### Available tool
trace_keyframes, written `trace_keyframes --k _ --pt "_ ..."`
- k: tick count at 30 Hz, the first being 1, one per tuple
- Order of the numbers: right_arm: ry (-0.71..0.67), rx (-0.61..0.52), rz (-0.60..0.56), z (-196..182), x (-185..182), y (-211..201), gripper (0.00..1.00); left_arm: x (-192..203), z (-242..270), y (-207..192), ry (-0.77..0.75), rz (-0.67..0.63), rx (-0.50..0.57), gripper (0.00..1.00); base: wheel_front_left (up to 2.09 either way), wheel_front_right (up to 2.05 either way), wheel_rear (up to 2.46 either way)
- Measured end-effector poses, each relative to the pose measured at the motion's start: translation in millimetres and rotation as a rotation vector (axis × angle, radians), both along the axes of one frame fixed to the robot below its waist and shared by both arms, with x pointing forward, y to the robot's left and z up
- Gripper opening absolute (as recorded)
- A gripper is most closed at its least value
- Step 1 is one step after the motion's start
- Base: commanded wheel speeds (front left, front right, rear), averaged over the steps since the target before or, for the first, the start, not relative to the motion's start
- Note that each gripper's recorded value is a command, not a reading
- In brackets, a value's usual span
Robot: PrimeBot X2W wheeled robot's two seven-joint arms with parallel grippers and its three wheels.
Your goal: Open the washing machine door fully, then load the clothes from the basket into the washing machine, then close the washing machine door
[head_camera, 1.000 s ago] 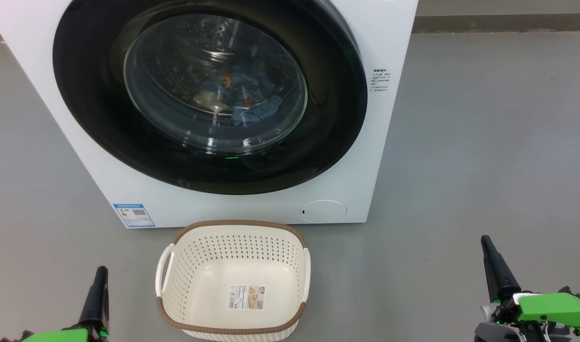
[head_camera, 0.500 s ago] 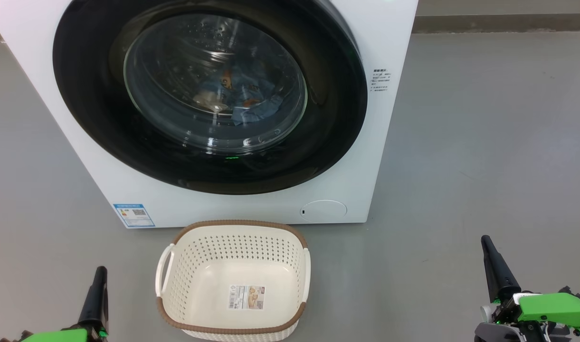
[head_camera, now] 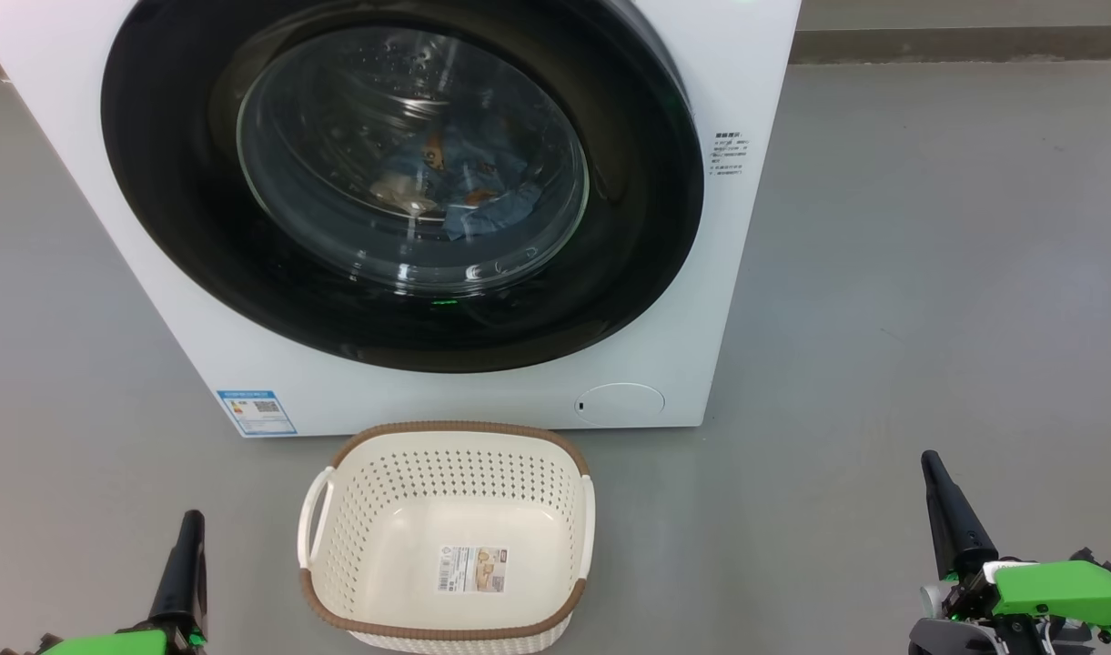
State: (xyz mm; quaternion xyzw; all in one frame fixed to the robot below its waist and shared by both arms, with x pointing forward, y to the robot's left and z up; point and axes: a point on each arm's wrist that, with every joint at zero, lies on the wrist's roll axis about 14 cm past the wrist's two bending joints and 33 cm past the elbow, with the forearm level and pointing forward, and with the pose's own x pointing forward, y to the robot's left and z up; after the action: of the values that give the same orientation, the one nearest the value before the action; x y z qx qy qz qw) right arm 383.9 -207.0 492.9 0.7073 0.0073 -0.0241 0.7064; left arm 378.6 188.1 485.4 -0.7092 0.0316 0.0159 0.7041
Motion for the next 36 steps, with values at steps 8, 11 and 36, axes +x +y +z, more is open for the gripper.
trace_keyframes --k 8,11,36 --pt "0.000 0.000 -0.003 0.0 -0.1 -0.8 0.00 0.0 0.0 0.2 0.000 0.000 0.000 0.00 0.00 0.00 0.00" --pt "0.000 0.001 -0.003 0.0 -0.1 -1.1 0.00 0.0 0.0 0.3 0.000 0.000 0.000 0.00 0.00 0.00 0.00" --pt "-0.001 0.003 -0.007 0.1 -0.3 -2.2 0.00 -0.1 0.1 -0.5 0.000 -0.004 -0.003 0.00 0.00 0.00 0.00"
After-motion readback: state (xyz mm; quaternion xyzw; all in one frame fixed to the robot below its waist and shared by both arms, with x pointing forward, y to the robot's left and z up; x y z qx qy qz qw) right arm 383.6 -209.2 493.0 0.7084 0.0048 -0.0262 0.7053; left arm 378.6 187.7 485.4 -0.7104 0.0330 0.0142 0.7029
